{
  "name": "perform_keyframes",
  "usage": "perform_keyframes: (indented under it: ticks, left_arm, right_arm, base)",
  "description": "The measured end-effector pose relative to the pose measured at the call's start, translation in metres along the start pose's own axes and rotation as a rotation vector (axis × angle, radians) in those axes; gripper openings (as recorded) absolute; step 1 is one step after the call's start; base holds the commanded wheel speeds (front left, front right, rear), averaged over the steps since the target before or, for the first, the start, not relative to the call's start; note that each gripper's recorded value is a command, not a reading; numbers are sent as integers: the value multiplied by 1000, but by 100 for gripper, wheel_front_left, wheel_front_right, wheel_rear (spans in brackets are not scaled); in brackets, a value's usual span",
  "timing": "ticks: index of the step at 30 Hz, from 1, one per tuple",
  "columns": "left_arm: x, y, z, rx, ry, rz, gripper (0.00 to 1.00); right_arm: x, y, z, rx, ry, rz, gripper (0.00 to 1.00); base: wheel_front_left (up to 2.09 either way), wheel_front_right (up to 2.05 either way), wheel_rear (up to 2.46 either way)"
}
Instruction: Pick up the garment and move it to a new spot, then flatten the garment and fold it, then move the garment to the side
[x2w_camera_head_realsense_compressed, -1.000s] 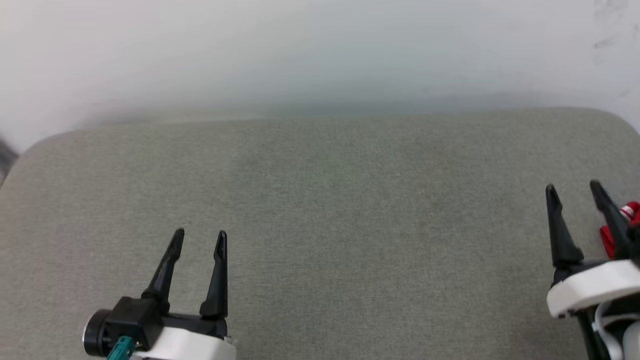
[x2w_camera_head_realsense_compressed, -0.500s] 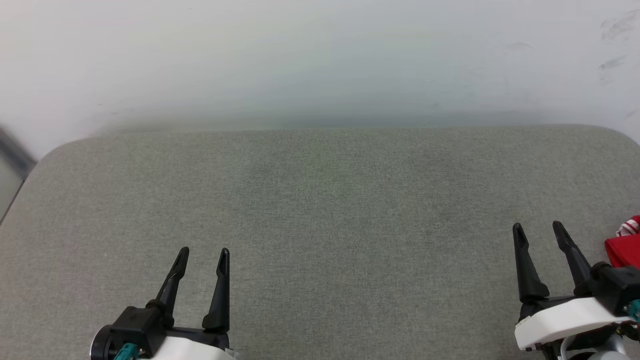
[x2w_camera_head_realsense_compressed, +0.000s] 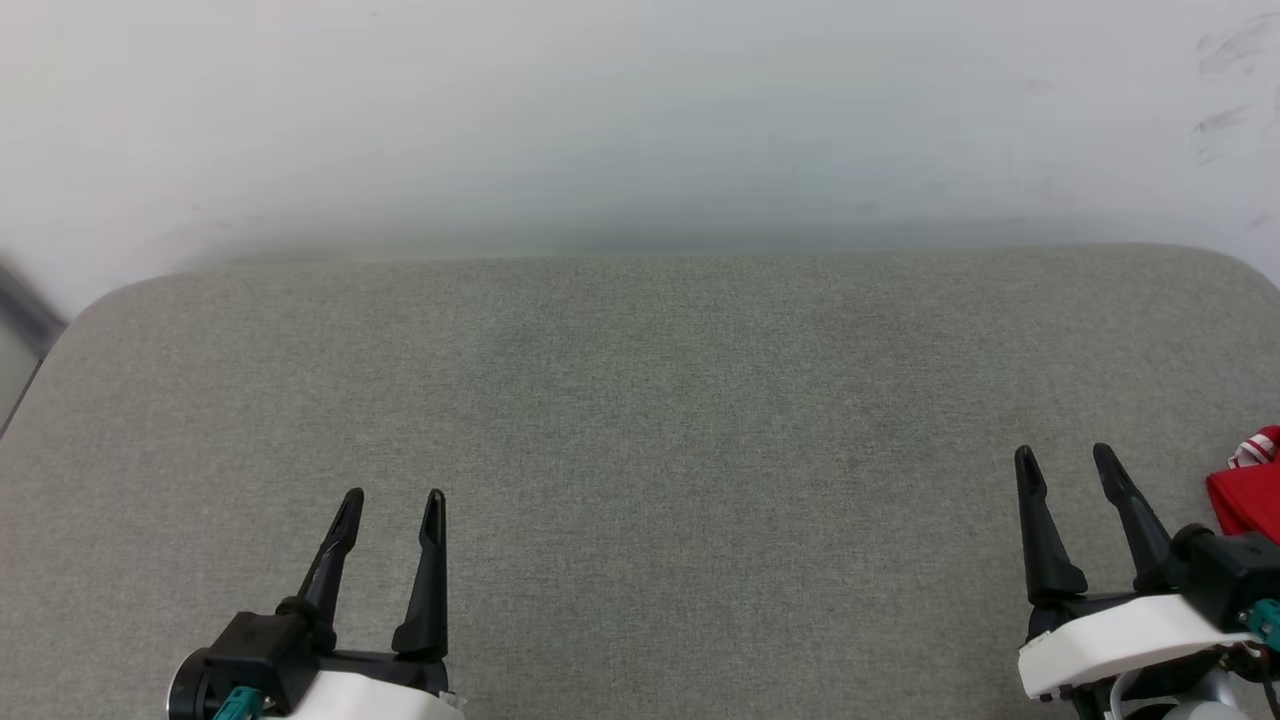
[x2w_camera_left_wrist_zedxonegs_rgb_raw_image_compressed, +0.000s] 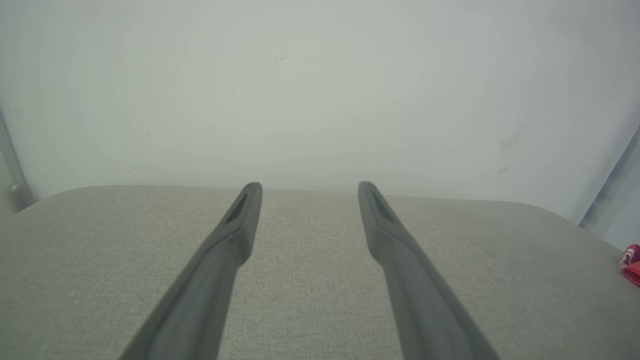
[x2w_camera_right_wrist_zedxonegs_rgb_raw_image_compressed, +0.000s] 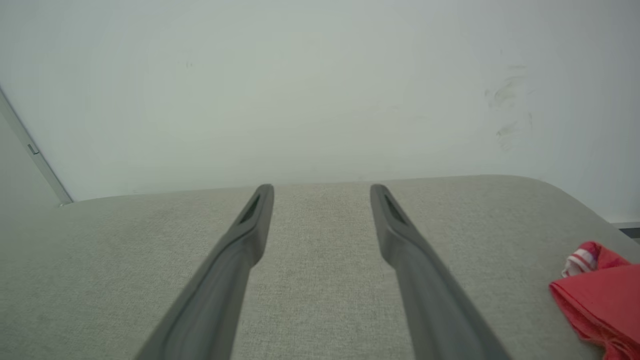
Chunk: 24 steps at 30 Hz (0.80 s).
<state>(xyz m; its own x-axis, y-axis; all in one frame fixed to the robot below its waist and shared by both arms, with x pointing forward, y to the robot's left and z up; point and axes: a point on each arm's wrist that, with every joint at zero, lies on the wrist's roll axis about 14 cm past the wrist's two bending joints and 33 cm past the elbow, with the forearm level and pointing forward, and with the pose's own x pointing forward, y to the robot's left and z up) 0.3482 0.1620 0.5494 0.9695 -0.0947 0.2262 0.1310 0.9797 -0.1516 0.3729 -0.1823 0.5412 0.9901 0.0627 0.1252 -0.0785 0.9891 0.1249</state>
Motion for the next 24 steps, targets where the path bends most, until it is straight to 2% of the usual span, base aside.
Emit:
perform_keyframes:
  ticks: [11, 12, 17, 24]
  left_arm:
    - [1, 2, -1, -5, 2, 5, 100]
    - [1, 2, -2, -8, 5, 6, 0]
    - [-9, 5, -22, -21, 76, 21, 0]
    - [-10, 11, -29, -150, 99, 63, 0]
  right_arm:
    - [1, 1, -1, 12, 4, 1, 100]
    - [0, 1, -3, 13, 9, 1, 0]
    - [-10, -3, -27, 24, 87, -16, 0]
    - [-12, -8, -34, 152, 112, -47, 0]
  base:
    - [0, 0, 0]
    - [0, 0, 0]
    - [0, 0, 0]
    - [0, 0, 0]
